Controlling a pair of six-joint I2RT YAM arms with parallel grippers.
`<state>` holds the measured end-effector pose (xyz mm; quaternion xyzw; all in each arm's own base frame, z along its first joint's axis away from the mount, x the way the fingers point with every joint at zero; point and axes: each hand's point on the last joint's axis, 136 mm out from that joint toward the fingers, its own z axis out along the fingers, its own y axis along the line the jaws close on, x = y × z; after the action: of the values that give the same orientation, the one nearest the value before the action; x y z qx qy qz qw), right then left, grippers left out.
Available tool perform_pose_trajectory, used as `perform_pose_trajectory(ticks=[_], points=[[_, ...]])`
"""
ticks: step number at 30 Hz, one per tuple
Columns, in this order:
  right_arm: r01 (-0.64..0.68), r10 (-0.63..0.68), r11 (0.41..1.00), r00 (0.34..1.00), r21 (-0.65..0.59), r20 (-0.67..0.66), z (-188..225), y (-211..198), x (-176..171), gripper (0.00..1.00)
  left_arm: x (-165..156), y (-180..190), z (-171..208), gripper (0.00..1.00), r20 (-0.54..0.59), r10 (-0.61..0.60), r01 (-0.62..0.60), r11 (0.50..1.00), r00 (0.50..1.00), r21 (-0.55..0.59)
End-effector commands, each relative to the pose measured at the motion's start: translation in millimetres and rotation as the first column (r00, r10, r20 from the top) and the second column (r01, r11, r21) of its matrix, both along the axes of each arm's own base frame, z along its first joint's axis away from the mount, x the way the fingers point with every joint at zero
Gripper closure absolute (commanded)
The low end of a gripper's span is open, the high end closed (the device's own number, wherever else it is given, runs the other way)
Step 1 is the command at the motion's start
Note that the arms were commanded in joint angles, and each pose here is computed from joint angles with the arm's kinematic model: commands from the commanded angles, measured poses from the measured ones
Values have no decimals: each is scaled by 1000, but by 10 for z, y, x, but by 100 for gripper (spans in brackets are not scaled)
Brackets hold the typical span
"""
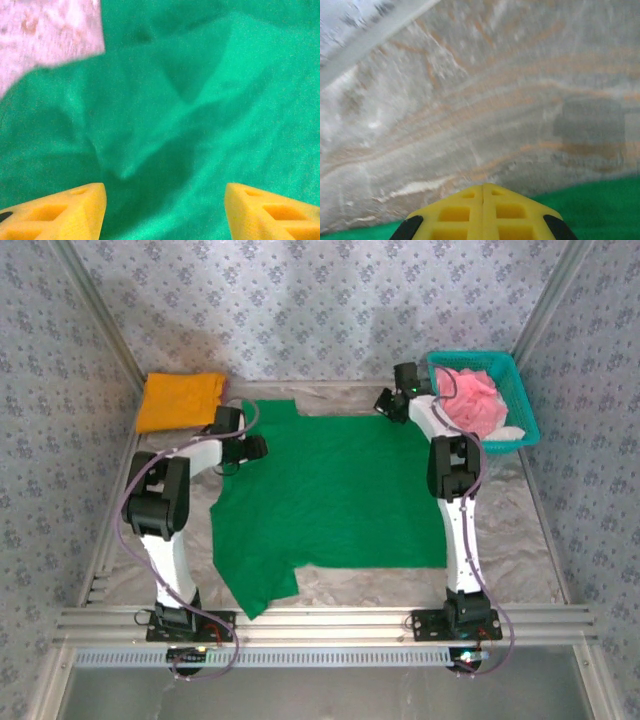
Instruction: Fold and stack the t-shirts
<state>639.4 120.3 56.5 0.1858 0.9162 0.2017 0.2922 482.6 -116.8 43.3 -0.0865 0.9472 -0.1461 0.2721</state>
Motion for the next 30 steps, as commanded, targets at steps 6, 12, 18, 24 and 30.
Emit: perform_pose_trajectory(ticks=[6,12,18,24,30], points=[[-136,128,987,988,89,91,1136,258,-618,100,-36,90,529,35,81,39,-35,998,996,-51],[-84,85,991,996,-106,12,891,102,-1759,100,-690,160,697,47,94,62,-65,998,994,26],[-92,66,975,989,-201,-133,282,-104,-2149,100,-824,98,264,100,-36,15,-11,994,999,109],[-109,68,967,982,-231,-179,-37,-98,-1954,100,-494,-8,-16,100,-91,38,-30,996,995,84],[-97,45,973,970,-209,-241,-354,-79,-1742,100,-207,39,-300,100,-167,105,-104,994,980,15]])
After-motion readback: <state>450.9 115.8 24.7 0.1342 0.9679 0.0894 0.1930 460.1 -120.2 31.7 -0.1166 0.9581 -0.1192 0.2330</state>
